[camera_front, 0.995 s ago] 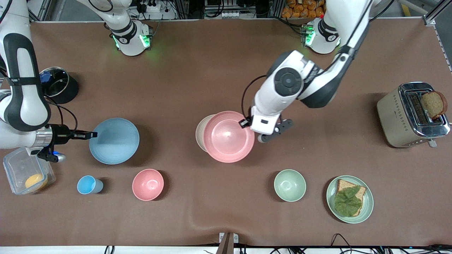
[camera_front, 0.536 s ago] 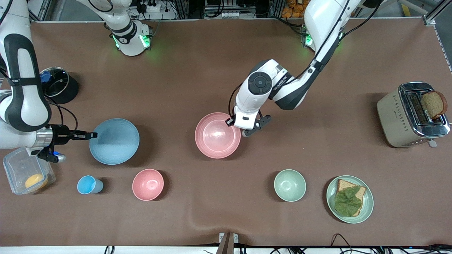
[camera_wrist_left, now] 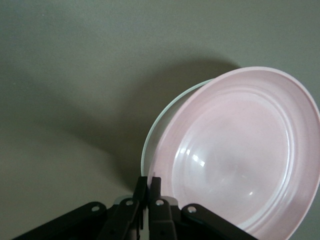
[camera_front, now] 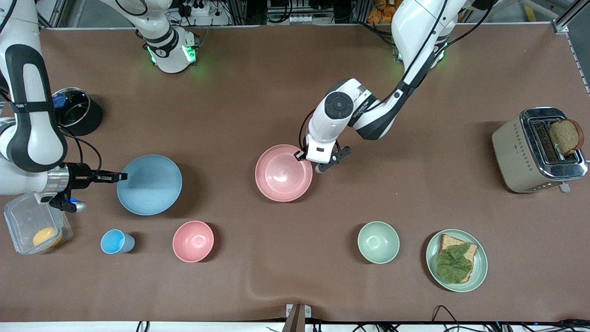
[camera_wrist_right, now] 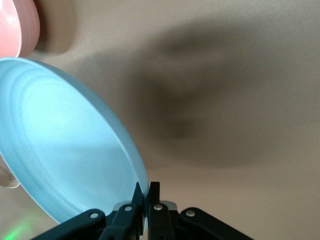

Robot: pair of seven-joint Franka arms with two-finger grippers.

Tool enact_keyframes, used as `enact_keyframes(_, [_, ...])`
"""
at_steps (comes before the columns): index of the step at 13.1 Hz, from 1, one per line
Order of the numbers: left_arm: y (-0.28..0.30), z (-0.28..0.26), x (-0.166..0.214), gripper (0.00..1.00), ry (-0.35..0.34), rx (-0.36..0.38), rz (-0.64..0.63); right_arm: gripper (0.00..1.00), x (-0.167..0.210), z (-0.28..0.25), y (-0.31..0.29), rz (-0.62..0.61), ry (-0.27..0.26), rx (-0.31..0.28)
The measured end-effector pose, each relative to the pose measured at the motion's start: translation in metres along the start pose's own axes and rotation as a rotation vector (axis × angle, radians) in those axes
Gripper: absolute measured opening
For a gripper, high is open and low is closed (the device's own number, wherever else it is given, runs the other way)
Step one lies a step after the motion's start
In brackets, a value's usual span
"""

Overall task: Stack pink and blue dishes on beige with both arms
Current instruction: 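Release the pink plate and raise the left gripper away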

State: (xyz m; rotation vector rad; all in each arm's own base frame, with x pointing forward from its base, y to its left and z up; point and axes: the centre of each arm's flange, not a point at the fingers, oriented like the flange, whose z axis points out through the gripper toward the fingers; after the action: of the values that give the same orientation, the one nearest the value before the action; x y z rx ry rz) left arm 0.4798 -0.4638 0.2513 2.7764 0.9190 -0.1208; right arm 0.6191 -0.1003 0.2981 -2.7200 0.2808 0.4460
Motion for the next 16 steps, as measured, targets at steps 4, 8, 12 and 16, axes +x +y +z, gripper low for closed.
enact_keyframes(4, [-0.006, 0.012, -0.002, 0.05, 0.006, -0.007, 0.012, 0.06, 0.000, 0.000, 0.000, 0.000, 0.000, 0.000])
enact_keyframes(8, [-0.010, 0.023, -0.005, 0.05, 0.003, -0.009, 0.018, 0.06, 0.000, 0.000, -0.001, -0.001, 0.000, 0.000])
enact_keyframes(12, [-0.010, 0.024, -0.005, 0.05, 0.007, -0.011, 0.024, 0.06, 0.000, 0.000, -0.001, -0.002, -0.001, 0.000])
enact_keyframes(16, [-0.010, 0.023, -0.005, 0.06, 0.008, -0.016, 0.025, 0.06, 0.000, 0.001, -0.002, -0.003, -0.001, 0.000])
